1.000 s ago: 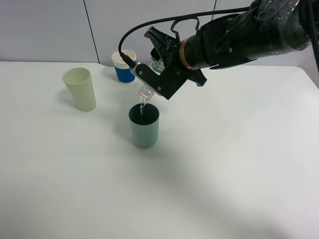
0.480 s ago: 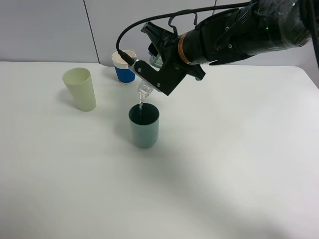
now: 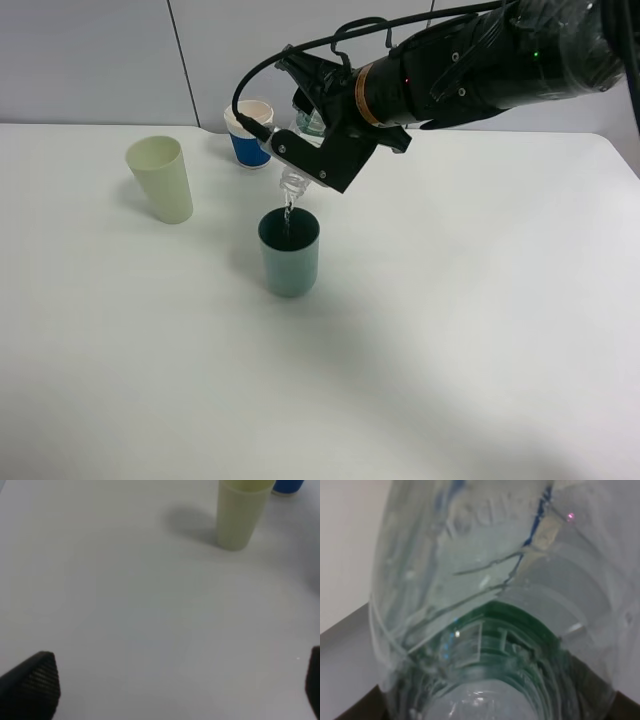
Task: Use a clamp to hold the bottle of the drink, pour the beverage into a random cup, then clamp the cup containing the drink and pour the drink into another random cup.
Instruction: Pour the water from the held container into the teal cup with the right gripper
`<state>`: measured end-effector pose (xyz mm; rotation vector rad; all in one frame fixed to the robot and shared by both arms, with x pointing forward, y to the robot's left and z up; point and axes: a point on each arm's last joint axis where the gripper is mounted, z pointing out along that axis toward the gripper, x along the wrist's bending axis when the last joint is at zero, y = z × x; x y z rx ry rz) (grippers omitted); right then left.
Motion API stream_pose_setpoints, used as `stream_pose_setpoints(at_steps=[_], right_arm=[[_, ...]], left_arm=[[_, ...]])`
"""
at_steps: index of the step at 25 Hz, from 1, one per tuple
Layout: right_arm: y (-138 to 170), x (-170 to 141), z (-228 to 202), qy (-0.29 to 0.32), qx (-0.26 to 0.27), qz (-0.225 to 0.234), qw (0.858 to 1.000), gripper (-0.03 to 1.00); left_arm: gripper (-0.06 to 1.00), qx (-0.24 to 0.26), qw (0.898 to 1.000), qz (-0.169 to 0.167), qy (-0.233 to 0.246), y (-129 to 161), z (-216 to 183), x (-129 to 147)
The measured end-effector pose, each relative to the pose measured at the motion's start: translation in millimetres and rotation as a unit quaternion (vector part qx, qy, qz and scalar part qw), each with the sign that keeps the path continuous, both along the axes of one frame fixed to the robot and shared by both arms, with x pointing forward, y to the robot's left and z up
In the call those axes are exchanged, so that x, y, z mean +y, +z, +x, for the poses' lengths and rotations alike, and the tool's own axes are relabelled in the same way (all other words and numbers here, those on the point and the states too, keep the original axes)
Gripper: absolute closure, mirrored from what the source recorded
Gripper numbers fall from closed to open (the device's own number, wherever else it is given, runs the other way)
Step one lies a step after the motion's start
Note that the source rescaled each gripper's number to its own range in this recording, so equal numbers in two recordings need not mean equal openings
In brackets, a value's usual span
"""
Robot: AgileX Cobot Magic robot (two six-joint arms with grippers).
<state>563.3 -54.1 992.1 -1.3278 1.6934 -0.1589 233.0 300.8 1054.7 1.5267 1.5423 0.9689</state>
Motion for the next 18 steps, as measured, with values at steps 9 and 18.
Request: stream_pose_setpoints(at_steps=[9,18], right_arm=[[0.1,0.0,0.1,0.008,-0.006,-0.010,1.000,0.95],[0.5,0.2,0.2,0.024,-0.020,-0.031,0.999,0.95]], left_arm=[[-0.06,0.000,1.000,0.000,0.000,0.0,0.0,0.0],[-0.06,0.000,1.000,0.000,0.000,0.0,0.0,0.0]])
